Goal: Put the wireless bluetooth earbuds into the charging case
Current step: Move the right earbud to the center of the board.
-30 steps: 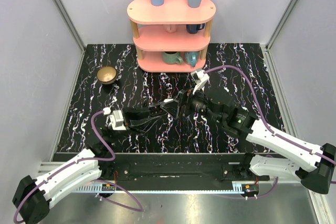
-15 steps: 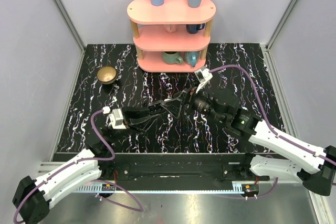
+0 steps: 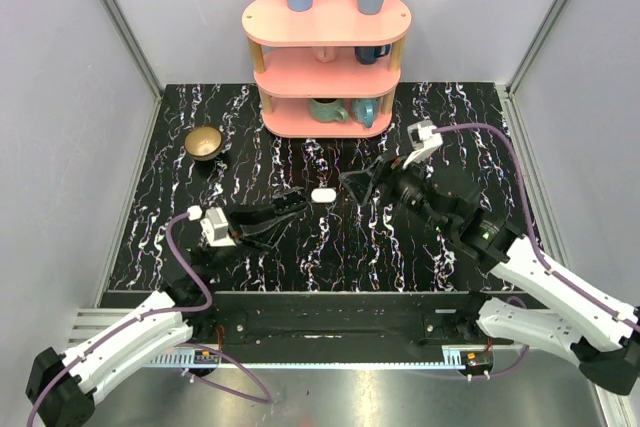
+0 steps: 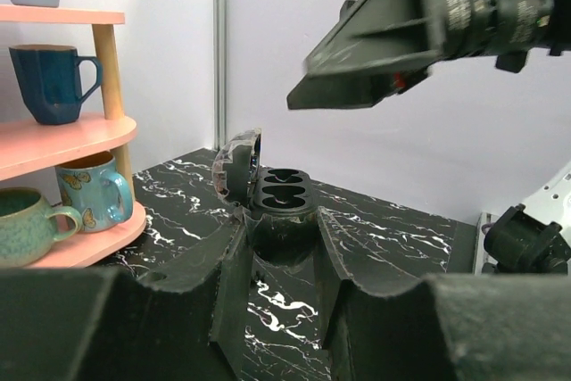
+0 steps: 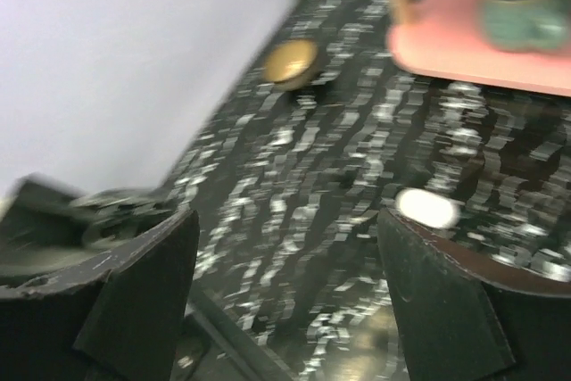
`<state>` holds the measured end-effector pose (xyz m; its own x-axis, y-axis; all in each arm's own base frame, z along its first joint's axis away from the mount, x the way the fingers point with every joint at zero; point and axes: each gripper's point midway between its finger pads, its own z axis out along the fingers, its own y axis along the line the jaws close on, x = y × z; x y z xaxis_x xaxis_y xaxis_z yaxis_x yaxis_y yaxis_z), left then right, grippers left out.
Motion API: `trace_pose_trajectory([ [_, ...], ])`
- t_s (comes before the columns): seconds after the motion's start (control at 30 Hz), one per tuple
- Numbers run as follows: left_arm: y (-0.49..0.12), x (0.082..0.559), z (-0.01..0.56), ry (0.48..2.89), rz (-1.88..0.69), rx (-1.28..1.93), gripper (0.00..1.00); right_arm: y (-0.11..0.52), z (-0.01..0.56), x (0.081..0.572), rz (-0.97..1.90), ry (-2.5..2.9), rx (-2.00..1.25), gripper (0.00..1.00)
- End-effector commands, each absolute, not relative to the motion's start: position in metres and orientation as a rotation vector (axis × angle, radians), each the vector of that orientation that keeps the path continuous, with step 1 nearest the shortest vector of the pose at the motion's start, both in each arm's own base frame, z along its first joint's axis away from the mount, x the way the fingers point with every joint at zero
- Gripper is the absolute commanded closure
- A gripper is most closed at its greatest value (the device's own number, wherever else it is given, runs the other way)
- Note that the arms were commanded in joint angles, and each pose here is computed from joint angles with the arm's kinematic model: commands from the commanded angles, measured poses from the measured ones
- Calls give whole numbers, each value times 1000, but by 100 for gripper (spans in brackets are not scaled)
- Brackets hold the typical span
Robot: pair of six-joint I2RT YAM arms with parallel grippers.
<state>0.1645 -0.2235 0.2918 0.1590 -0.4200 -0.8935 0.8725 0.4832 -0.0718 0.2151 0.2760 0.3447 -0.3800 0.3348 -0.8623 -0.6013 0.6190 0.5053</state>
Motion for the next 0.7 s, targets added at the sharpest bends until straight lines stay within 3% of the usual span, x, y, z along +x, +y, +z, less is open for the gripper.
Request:
trace_pose_trajectory([
  [0.0, -213, 164, 308, 998, -950, 502, 100, 214, 292, 254, 693, 1855, -84, 15],
  [0.17, -211, 162, 311, 987, -941, 503, 100, 165, 229, 289, 506, 2003, 11, 31],
  [0.3, -214, 158, 314, 978, -959, 527, 100, 149, 165, 308, 542, 2201, 126, 38],
  [0.67, -214, 150, 321, 952, -985, 539, 100, 140, 88, 350, 608, 2330, 274, 45],
])
